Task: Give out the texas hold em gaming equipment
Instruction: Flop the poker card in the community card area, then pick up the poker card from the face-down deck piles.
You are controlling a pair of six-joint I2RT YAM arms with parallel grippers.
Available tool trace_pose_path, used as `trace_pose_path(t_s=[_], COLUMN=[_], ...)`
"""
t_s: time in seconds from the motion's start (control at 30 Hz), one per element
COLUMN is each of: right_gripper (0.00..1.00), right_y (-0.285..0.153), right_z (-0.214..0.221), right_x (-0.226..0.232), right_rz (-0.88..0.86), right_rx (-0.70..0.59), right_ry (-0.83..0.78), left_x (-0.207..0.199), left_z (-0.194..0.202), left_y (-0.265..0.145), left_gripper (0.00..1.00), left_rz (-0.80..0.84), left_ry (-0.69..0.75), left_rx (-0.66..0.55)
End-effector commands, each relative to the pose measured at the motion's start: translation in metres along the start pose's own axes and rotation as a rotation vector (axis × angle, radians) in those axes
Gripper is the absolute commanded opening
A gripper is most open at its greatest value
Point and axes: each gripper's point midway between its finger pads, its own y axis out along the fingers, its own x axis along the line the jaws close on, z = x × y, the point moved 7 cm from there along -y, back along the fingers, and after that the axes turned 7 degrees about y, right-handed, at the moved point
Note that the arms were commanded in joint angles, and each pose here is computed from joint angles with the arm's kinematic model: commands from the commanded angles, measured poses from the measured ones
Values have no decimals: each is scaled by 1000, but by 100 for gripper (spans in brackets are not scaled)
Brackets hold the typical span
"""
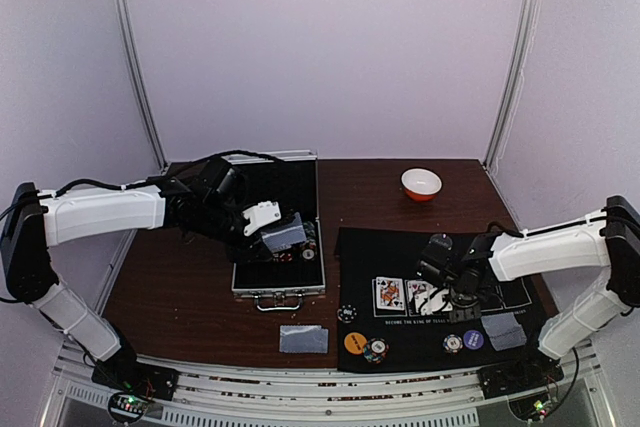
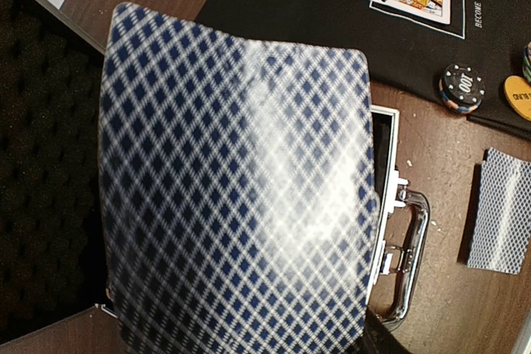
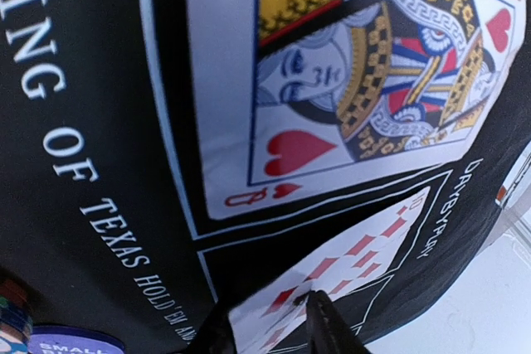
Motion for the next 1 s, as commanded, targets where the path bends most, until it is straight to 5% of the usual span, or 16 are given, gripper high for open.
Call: trace_pose_path(t_s=[0.0,0.33,0.37,0.4,0.57,0.73,0.87,0.97], right_gripper=[35,79,96,100,100,100,82,69], right_y=[-3,-31,-44,-60,-160,-226,-221,-190], right_z=[8,-3,-9,-15,-42,-81,-133,-179], right_x=[10,-22,-35,-49,-115,-149,-167,-170], right_rz=[-16,151,203,248,224,-415,-803,-903], right_rx=[25,-63,-117,-181,-691,-1306,-1377,-1257], right_ry=[-46,111,181,259,705,944,1051,1072], left_x=[7,7,7,7,7,8,8,7], left_z=[-7,-8,-8,-8,-9,-10,-11,-12], left_y=[-8,-9,-9,-9,-9,-11,-11,-12], left_gripper=[50,50,50,50,50,50,50,50], left_rz=[-37,-36,-36,-36,-35,-37,-35,-33], left_ry=[0,2,1,1,2,6,5,6], left_rx=[-55,-62,-62,-61,-62,-70,-72,-78])
